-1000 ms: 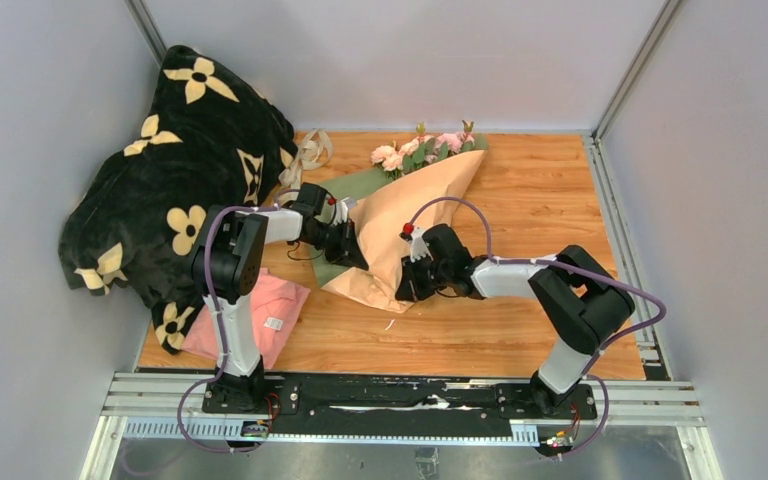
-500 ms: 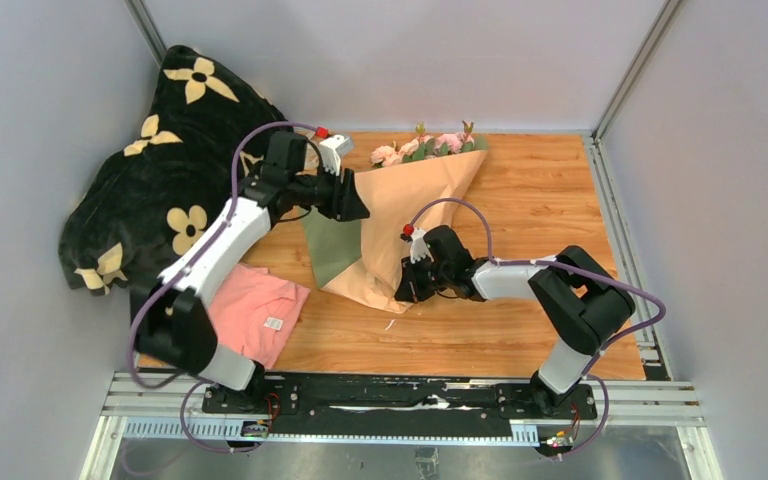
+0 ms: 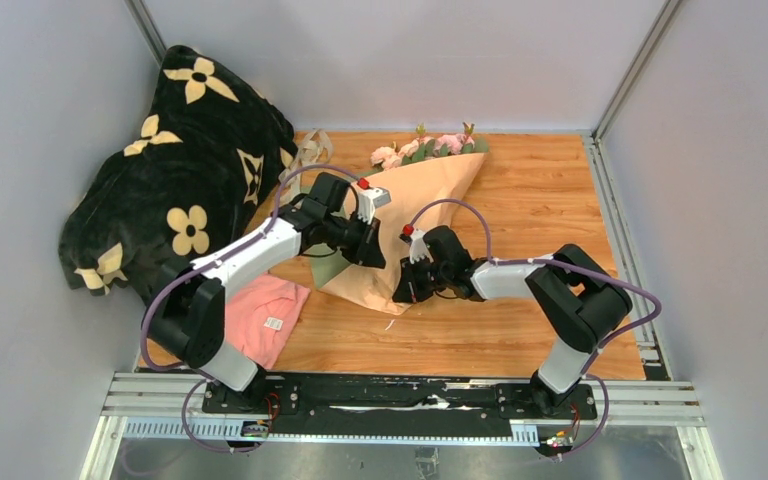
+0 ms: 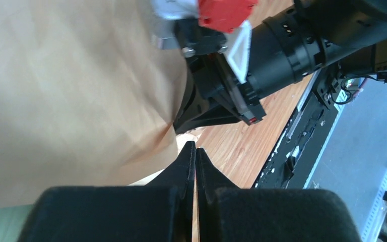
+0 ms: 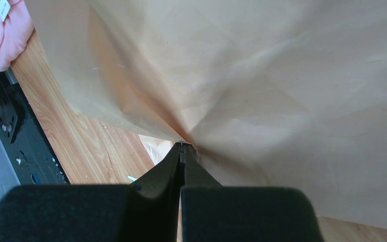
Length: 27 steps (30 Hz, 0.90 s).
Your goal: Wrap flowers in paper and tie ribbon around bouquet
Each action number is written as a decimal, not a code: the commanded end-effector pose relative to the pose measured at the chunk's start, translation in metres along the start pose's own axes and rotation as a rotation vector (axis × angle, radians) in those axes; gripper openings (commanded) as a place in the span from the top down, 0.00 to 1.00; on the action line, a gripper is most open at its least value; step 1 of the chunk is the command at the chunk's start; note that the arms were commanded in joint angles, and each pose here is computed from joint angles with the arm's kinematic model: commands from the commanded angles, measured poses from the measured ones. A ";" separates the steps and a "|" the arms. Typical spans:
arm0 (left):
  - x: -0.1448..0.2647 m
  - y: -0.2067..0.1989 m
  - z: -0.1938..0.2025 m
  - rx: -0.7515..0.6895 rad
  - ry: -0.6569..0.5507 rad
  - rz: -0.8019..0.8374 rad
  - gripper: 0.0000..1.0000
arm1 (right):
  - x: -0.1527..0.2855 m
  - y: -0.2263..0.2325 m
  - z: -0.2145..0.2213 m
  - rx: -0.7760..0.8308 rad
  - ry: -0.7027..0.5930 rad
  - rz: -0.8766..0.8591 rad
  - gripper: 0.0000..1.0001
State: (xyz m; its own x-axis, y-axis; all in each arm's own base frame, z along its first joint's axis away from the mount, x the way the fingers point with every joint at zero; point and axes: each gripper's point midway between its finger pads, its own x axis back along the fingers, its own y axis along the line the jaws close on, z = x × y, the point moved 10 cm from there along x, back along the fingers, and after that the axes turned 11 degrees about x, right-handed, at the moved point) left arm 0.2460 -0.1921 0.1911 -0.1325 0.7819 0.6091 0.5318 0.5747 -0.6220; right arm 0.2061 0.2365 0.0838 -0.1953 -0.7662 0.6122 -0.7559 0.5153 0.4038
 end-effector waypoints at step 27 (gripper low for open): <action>-0.054 0.068 0.062 -0.058 0.421 -0.234 1.00 | 0.050 -0.003 0.090 -0.307 0.308 0.113 1.00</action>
State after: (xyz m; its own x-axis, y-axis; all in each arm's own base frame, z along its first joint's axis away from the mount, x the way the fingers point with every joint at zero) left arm 0.2488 -0.2022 0.0976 0.0389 0.5924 0.8047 0.5546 0.6571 -0.5105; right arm 0.1831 0.2110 0.0820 -0.1885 -0.7604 0.6215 -0.7000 0.5479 0.4580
